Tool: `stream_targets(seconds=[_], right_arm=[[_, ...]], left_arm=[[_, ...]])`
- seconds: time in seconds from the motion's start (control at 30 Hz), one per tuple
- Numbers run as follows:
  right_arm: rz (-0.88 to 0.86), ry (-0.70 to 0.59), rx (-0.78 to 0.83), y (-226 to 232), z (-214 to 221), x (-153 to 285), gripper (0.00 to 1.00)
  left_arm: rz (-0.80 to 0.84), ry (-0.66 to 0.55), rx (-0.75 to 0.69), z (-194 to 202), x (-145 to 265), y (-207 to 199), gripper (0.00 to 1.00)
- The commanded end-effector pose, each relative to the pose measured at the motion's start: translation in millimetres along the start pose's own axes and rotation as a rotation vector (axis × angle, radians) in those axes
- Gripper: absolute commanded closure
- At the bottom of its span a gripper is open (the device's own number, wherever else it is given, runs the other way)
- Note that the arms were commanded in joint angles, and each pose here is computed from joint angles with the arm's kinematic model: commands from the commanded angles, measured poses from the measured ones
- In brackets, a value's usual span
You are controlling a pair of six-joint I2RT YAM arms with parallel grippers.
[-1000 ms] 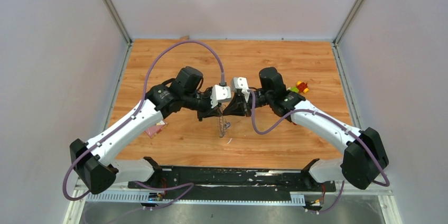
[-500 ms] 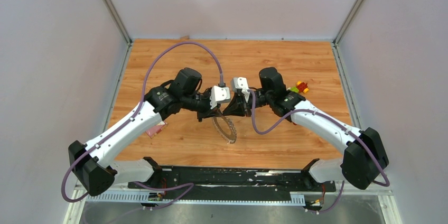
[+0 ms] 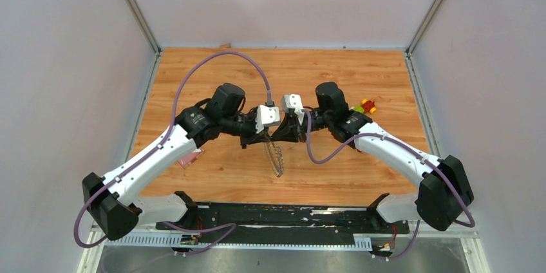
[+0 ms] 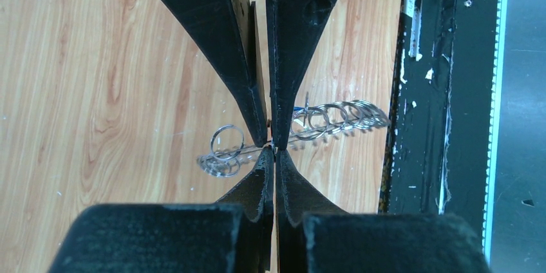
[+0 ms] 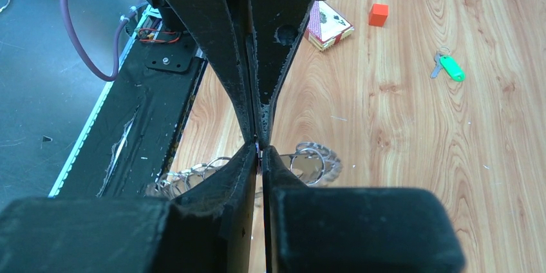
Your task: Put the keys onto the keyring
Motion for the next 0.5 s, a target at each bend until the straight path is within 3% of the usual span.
stream_targets(seconds=[0.0,0.47], right_arm=[[-0.01,-0.012,0.03,-0.8,-4.4,-1.3,0.9],[-0.016,-0.013,0.037,-0.3,-6.4,0.5,0.92]], left_arm=[[0.017,-0.106,-0.06,-15.9,8.0,-6.7,1.0],[0.006,-0.107,-0.068,-14.1,8.7,-6.7,1.0]])
Point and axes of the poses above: each gripper's point midway between its finger pads, its own x axis back along the fingers, its own y axis along the line the jaws close on, z = x × y, the point moved 10 cm from there along x, back along the fingers, and after that the axes turned 10 degrees about x, right-handed, at the moved point
